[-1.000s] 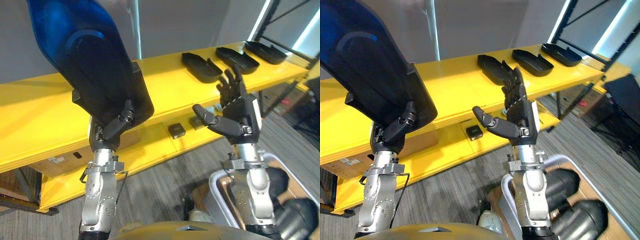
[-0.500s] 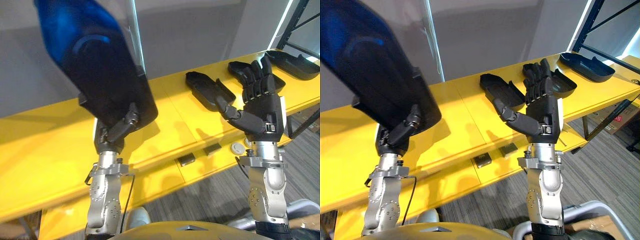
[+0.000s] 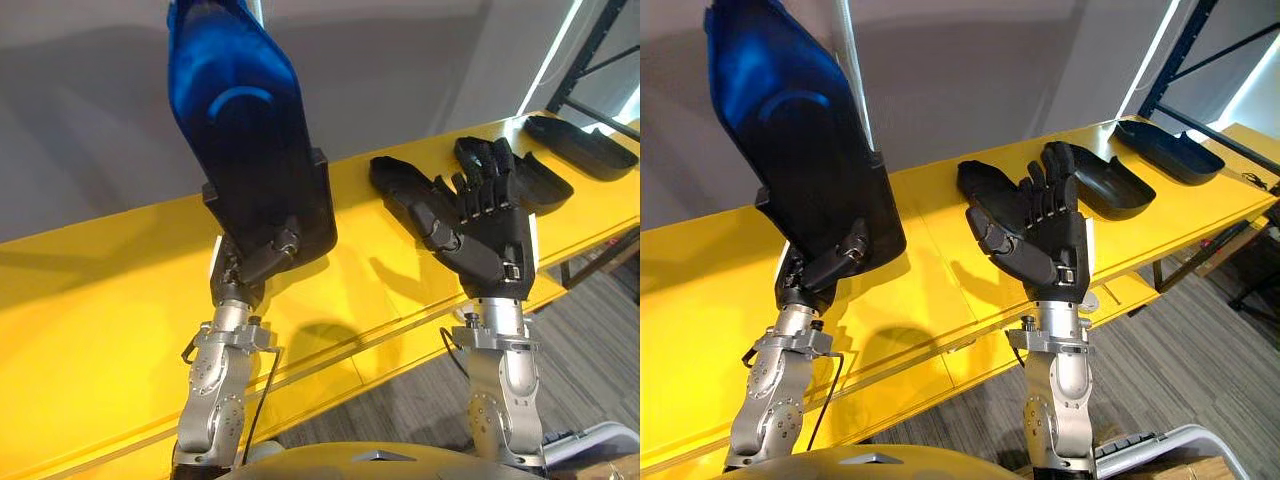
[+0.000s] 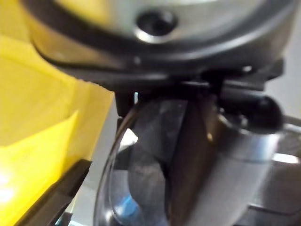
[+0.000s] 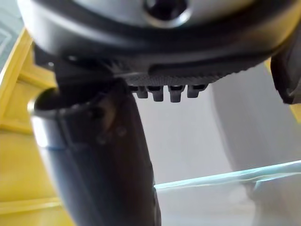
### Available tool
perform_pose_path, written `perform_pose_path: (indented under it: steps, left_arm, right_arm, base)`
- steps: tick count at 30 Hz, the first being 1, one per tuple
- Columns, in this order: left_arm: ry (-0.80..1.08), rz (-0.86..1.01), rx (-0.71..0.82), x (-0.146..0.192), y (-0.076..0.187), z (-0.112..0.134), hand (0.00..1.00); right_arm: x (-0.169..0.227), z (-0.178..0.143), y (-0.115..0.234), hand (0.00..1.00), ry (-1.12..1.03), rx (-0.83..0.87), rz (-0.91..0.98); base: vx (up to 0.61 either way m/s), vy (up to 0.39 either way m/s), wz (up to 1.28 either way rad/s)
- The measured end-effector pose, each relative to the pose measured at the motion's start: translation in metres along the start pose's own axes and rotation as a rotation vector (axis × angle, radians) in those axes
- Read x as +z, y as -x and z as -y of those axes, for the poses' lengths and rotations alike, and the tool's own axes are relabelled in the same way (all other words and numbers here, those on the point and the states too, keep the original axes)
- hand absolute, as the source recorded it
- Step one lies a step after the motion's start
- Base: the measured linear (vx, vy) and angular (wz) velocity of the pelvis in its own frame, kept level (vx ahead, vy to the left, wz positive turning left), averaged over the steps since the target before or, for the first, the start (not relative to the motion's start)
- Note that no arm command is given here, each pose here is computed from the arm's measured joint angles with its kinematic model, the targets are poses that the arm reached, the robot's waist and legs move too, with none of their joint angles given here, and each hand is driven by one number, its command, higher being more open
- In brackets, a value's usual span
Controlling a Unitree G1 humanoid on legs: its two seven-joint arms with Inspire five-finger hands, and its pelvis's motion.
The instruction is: Walk over and take three plastic housings, then place them on the shelf
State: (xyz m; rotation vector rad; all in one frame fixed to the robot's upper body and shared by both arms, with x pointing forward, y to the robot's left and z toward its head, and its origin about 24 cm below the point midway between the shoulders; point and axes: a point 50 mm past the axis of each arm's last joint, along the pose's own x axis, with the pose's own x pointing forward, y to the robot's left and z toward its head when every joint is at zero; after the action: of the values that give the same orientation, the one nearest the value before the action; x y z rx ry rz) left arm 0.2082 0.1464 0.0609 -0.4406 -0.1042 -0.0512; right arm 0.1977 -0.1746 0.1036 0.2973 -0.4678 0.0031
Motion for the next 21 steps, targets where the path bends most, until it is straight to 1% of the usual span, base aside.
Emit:
perform_pose_path:
  steps: [5, 14, 21]
  left_arm:
    - [-0.026, -0.109, -0.005, -0.010, 0.000, 0.000, 0.00]
    - [-0.062, -0.281, 0.065, -0.025, 0.004, -0.008, 0.00]
    - [-0.098, -0.348, 0.100, -0.029, 0.006, -0.014, 0.00]
  right_arm:
    - [0.006, -0.006, -0.001, 1.00, 0.008, 0.027, 0.016]
    - [0.001, -0.009, -0.001, 1.00, -0.001, 0.040, -0.029]
    - [-0.003, -0.017, 0.000, 1.00, -0.026, 0.060, -0.058]
  base:
    - [-0.05, 0.014, -0.04]
    - [-0.04, 0.005, 0.05]
    - [-0.01, 0.001, 0.02]
